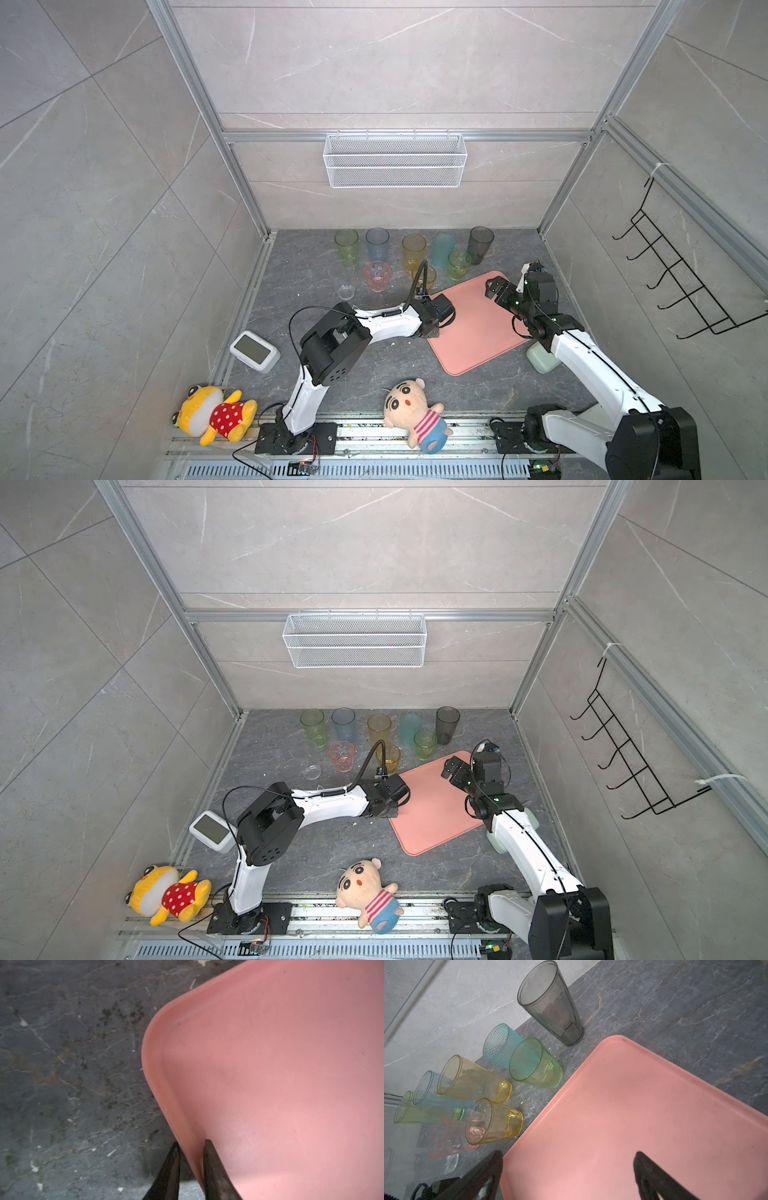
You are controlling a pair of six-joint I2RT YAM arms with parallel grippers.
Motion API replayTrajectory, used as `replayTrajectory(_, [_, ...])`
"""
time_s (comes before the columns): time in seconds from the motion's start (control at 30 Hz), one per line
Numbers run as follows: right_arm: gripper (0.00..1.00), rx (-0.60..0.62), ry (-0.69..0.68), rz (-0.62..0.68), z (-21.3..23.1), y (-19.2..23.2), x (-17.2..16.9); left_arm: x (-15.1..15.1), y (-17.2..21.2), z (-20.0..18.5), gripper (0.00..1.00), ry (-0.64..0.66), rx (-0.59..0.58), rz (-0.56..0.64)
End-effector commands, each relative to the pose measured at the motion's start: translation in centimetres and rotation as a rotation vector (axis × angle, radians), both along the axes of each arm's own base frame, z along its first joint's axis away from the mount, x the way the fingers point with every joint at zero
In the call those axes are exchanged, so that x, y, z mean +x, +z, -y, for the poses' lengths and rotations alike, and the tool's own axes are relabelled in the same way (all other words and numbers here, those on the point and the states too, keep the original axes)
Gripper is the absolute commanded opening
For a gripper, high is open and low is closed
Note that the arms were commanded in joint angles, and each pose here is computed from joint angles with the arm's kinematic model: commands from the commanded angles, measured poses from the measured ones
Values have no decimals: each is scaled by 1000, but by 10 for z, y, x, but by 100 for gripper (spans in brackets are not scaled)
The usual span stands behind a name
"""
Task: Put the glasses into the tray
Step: 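Drag the pink tray with the left gripper toward the table centre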
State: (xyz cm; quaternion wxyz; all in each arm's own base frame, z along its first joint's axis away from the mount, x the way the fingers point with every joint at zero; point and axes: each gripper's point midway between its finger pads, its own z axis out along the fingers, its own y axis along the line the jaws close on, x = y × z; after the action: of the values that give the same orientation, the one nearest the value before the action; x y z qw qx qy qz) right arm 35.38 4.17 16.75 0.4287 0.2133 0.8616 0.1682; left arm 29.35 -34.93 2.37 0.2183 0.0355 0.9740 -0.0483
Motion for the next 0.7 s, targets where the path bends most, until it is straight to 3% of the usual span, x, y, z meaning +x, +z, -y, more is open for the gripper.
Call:
replayTrajectory(0.0, [99,9,9,24,-4,8,5,-11,-5,-31,22,9,45,-60])
replayTrajectory(0.67, [98,-2,24,17,-9,5,8,-14,-15,-117,13,3,55,-97])
